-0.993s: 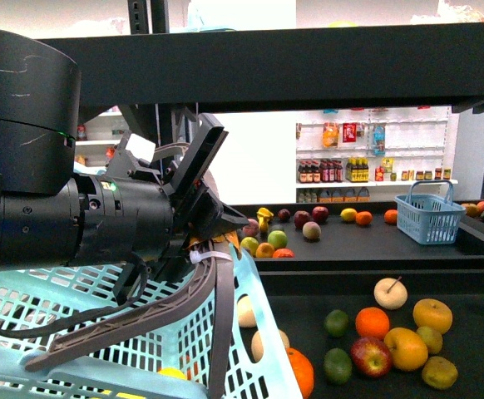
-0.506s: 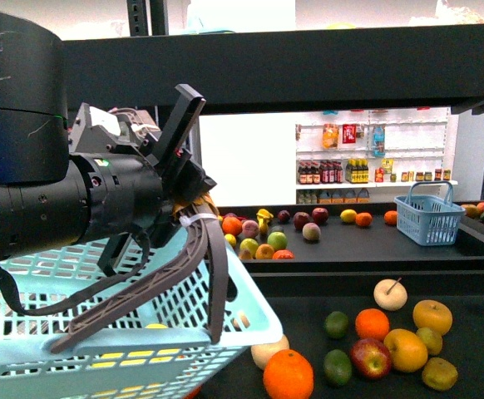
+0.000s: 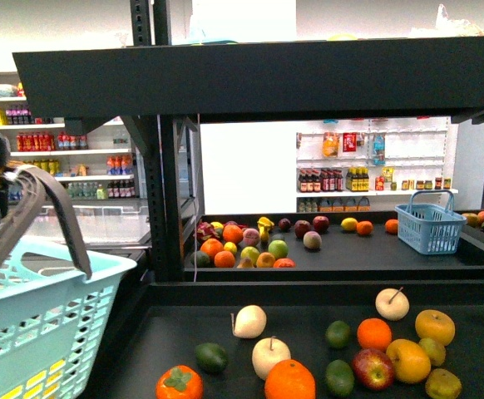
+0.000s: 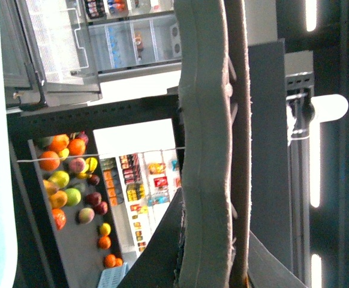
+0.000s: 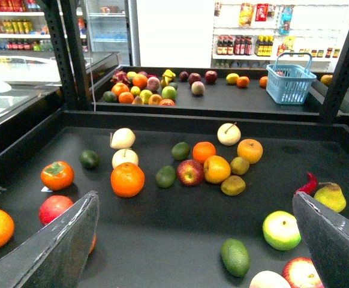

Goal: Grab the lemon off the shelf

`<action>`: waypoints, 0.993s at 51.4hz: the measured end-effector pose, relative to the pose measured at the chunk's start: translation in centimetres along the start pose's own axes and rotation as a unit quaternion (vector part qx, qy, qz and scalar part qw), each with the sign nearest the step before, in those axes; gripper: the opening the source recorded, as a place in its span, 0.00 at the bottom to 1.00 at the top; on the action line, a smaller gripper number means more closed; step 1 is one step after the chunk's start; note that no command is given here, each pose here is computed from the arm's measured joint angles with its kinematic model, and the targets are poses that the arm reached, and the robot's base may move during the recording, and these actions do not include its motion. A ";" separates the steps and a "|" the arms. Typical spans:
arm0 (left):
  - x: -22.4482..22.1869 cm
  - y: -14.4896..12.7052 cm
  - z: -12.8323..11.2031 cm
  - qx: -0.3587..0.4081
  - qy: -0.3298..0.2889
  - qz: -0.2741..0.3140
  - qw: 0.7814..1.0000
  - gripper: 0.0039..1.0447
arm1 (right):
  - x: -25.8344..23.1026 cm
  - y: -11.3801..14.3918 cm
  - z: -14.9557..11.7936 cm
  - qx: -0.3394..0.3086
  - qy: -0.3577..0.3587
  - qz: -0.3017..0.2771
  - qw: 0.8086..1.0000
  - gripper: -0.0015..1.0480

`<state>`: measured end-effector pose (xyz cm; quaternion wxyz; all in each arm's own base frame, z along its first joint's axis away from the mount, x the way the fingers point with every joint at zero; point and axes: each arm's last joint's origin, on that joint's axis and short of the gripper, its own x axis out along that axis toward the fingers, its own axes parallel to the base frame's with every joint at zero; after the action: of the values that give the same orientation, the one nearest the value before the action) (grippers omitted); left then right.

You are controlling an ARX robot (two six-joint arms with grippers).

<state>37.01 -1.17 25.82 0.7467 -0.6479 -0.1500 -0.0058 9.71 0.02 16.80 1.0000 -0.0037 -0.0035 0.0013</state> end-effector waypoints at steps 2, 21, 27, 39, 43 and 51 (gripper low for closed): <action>0.1 0.0 0.7 -0.009 -0.010 -0.005 1.000 0.08 | 0.0 0.0 0.0 0.000 0.000 0.000 1.000 0.93; 2.3 3.1 4.8 -0.056 -0.042 -0.033 0.997 0.08 | 0.0 0.0 0.0 0.000 0.000 0.000 1.000 0.93; 2.7 3.6 6.0 -0.060 -0.047 -0.048 0.996 0.08 | 0.0 0.0 0.0 0.000 0.000 0.000 1.000 0.93; 3.2 6.0 8.9 -0.061 -0.070 -0.061 0.994 0.08 | 0.0 0.0 0.0 0.000 0.000 0.000 1.000 0.93; 3.2 6.9 9.5 -0.065 -0.073 -0.059 0.994 0.08 | 0.0 0.0 0.0 0.000 0.000 0.000 1.000 0.93; 3.2 7.6 9.8 -0.071 -0.069 -0.071 0.993 0.08 | 0.0 0.0 0.0 0.000 0.000 0.000 1.000 0.93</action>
<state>39.45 10.11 20.32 0.6842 -0.6861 -0.2461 -0.0248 9.71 0.02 16.80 1.0000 -0.0037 -0.0035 0.0013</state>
